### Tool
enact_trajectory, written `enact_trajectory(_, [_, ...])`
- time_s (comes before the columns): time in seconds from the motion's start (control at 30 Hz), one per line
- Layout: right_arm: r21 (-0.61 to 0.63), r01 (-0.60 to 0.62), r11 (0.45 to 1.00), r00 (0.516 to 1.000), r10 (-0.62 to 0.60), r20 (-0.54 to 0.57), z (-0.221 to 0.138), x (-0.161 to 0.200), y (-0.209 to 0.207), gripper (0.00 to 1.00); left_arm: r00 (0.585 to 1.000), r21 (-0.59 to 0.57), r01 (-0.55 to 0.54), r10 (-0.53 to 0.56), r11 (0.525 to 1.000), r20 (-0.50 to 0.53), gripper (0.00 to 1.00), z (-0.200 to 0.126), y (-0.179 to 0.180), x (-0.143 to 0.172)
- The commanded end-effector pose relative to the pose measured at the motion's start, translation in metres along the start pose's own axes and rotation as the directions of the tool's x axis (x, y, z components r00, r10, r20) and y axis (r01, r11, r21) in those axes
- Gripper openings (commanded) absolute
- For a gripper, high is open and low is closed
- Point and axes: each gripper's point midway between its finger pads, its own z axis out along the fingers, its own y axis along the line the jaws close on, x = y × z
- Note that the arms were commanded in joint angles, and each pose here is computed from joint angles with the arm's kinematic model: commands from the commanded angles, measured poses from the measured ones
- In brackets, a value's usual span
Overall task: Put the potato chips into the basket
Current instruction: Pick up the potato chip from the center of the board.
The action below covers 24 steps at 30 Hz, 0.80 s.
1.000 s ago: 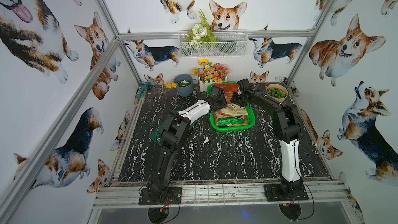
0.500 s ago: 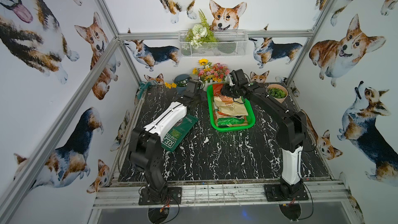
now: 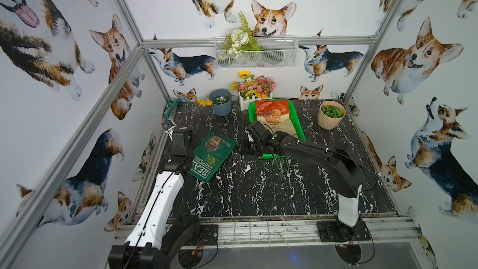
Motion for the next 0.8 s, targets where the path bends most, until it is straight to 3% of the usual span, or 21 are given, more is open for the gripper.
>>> enact_trajectory(0.0, [-0.16, -0.083, 0.984, 0.997, 0.08, -0.022, 0.014, 0.004, 0.04, 0.56, 0.996, -0.008, 0.015, -0.014, 1.0, 0.092, 0.53, -0.006, 0.004, -0.018])
enact_trajectory(0.57, [-0.126, -0.215, 0.968, 0.97, 0.197, -0.14, 0.096, 0.022, 0.029, 0.54, 0.999, 0.036, -0.01, 0.008, 0.999, 0.042, 0.53, 0.006, -0.008, -0.009])
enact_trajectory(0.77, [-0.172, -0.182, 0.968, 0.974, 0.153, -0.169, 0.104, 0.018, 0.045, 0.37, 1.0, 0.052, -0.001, 0.002, 0.999, -0.004, 0.53, 0.01, -0.008, 0.006])
